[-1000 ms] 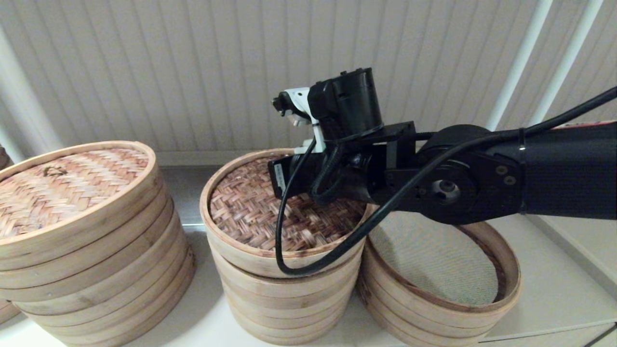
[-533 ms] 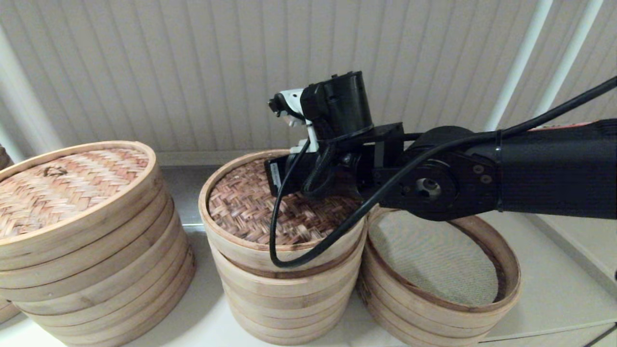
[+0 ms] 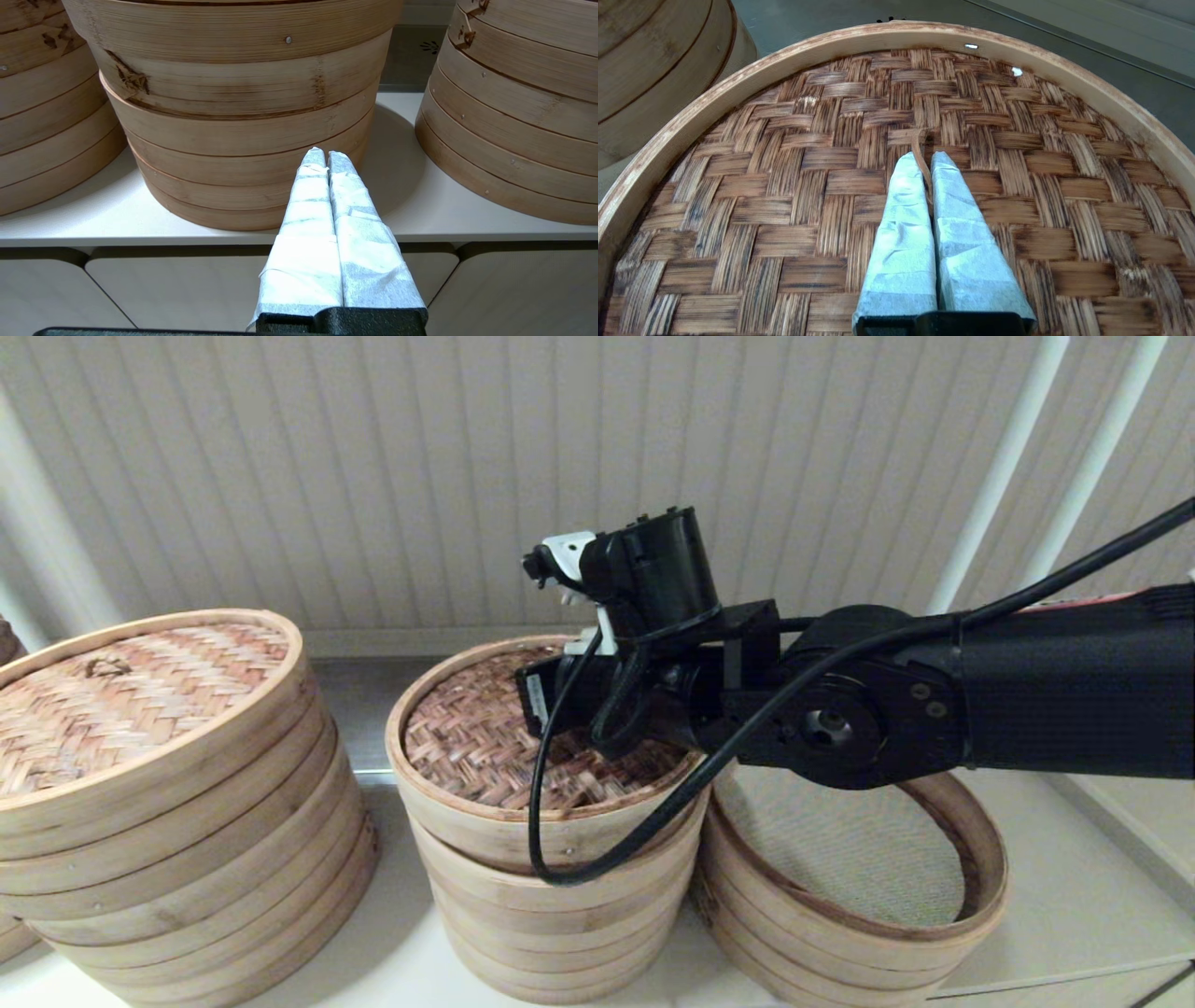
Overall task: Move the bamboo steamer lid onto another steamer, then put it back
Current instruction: Put the steamer
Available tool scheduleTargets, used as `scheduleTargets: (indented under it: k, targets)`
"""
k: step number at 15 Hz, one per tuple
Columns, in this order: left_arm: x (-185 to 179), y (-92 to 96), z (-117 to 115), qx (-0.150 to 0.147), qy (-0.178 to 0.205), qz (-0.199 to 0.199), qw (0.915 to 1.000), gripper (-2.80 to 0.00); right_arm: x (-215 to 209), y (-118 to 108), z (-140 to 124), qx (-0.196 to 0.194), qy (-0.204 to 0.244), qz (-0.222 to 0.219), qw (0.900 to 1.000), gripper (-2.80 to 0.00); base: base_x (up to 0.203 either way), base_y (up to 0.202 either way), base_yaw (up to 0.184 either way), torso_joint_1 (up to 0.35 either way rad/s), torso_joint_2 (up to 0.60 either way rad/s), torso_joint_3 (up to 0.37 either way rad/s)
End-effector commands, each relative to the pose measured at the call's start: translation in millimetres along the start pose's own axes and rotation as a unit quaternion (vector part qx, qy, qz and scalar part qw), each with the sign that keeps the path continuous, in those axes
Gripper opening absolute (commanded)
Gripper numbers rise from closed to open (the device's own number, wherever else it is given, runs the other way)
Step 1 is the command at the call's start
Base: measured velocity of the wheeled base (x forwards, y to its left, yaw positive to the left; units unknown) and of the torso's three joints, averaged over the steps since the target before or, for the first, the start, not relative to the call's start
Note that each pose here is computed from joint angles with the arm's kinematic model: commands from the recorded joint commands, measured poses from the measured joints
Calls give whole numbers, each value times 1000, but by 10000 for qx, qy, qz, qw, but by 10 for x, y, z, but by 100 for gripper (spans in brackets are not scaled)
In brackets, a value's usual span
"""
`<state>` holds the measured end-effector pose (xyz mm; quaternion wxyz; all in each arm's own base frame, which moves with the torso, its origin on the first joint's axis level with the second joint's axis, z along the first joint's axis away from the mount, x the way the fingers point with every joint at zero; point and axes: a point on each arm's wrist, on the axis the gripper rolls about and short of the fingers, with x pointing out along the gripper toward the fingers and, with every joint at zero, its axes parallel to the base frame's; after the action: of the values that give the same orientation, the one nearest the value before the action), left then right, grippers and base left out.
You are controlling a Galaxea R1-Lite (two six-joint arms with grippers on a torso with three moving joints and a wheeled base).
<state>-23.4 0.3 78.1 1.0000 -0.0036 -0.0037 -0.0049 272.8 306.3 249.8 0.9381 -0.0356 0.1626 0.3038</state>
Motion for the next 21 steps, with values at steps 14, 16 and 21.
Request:
scheduleTargets:
  k: [14, 16, 21]
  targets:
    - [0, 0, 0, -2, -1, -2, 10000, -280, -158, -41, 104, 34, -169, 4, 9999, -280, 0, 0, 0, 0, 0, 0]
    - [0, 0, 0, -2, -1, 2, 10000, -280, -126, -38, 138, 48, -224, 2, 9997, -280, 0, 0, 0, 0, 0, 0]
    - [0, 0, 0, -2, -1, 2, 10000, -280, -126, -43, 140, 61, -240, -38, 9997, 0, 0, 0, 0, 0, 0, 0]
